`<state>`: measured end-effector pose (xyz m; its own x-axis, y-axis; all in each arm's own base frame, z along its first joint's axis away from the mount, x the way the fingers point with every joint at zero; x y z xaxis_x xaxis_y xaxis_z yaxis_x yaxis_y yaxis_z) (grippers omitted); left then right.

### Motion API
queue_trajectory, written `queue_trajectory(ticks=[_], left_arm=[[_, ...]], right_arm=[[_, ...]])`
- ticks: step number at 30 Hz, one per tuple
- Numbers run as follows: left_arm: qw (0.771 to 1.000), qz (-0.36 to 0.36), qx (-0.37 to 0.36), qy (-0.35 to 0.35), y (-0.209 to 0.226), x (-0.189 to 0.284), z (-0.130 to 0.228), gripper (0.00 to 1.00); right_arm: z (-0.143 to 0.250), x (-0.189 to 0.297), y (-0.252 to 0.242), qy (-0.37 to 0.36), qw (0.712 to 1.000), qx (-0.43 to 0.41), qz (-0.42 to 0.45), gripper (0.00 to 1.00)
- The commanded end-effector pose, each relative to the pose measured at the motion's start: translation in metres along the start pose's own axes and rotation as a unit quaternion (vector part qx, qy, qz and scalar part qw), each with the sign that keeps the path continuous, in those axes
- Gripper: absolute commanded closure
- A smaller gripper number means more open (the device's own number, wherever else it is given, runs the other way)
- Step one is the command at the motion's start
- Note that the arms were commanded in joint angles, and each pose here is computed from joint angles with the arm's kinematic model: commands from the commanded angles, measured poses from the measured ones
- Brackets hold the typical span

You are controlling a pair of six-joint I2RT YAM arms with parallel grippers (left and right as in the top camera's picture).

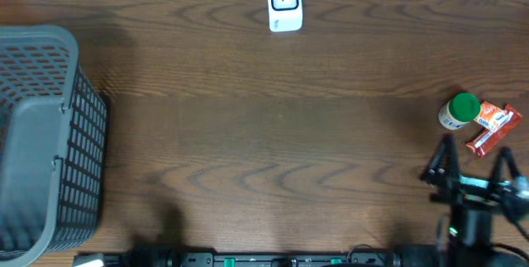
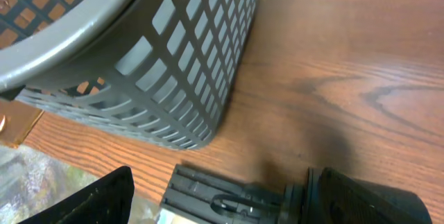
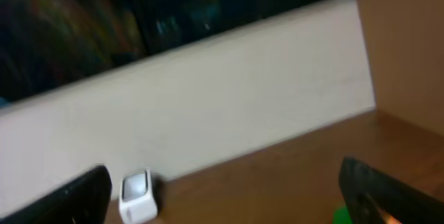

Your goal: Scan the item barcode

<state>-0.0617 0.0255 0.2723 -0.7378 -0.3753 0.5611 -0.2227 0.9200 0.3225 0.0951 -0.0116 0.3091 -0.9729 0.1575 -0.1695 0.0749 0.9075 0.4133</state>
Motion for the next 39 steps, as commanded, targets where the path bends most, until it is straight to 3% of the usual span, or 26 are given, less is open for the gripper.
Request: queue_trajectory(ticks=[1, 6, 13, 39], left_arm=[[0.999, 0.001, -0.011, 0.036, -0.001, 0.001, 0.010, 0.15], [0.999, 0.001, -0.011, 0.036, -0.001, 0.001, 0.010, 0.15], [0.999, 0.001, -0.011, 0.036, -0.001, 0.001, 0.010, 0.15], [0.999, 0.001, -0.011, 0.036, -0.001, 0.001, 0.010, 0.15]], right_arm=[[0.034, -0.012, -0.011, 0.001, 1.000, -0.014, -0.010, 0.01], [0.077, -0.023, -0.029, 0.017, 1.000, -0.014, 0.007, 0.01], [0.138, -0.025, -0.057, 0.098, 0.993, 0.000, 0.058, 0.01], [0.138, -0.025, -0.056, 0.103, 0.993, 0.005, 0.050, 0.01]])
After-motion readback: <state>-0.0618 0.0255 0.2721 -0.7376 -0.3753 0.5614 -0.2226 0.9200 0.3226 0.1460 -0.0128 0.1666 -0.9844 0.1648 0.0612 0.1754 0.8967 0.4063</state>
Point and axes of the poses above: each gripper's point midway between its finger pads, its own x axis back along the fingers, its own y axis along the line the jaws close on, z = x × y, the point moved 10 cm from there along x, back along the fingers, and after that the axes turned 7 degrees about -x, right-handed, at the moved point
